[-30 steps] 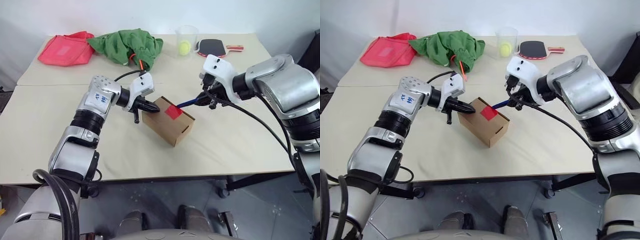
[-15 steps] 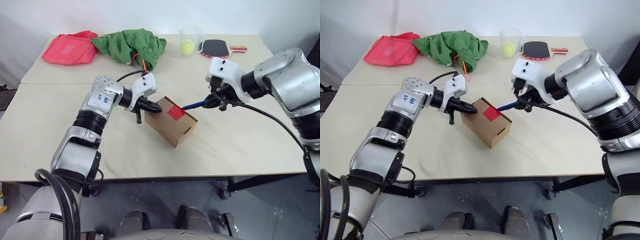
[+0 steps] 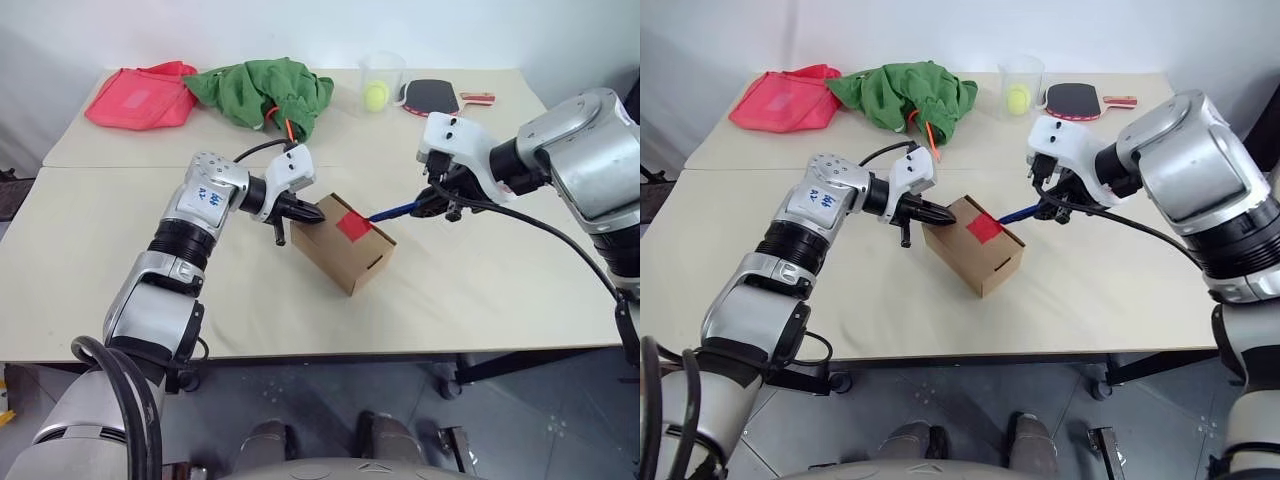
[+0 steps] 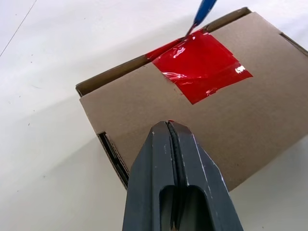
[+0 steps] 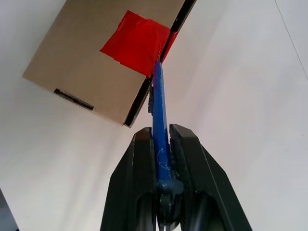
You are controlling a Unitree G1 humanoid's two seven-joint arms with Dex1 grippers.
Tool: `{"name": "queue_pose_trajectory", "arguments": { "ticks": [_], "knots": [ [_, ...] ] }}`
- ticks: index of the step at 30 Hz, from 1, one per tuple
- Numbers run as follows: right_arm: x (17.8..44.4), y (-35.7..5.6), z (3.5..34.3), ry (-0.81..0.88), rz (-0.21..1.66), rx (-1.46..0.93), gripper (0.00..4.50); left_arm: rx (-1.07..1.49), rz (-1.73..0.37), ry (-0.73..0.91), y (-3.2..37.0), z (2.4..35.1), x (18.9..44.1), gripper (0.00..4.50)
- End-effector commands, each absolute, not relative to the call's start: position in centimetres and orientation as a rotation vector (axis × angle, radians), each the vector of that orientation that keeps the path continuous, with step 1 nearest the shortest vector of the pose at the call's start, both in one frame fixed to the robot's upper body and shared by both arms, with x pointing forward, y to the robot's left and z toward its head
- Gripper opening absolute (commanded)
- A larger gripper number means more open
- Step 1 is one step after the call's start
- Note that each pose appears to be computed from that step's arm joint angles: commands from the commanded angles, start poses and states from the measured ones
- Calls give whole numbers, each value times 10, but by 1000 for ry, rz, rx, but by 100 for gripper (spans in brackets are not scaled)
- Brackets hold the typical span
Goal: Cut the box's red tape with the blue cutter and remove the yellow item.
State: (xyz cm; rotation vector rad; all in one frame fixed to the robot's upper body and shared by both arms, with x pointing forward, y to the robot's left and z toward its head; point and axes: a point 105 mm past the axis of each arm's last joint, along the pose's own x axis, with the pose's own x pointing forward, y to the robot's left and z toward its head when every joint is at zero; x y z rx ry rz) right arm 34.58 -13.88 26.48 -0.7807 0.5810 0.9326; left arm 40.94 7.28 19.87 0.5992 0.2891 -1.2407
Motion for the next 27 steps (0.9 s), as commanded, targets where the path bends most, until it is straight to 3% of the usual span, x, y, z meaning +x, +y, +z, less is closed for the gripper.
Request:
{"name": "queue_pose_trajectory", "arguments": {
  "ticks": [1, 16, 27],
  "knots": [
    [339, -138, 263, 621, 948, -729, 16, 638, -1185, 385, 81, 179, 414, 0],
    [327, -116, 264, 725, 933, -489, 16, 648, -1178, 386, 78, 171, 414, 0],
    [311, -132, 249, 794, 951, -580, 16, 668, -1177, 384, 75, 167, 414, 0]
  ]
}}
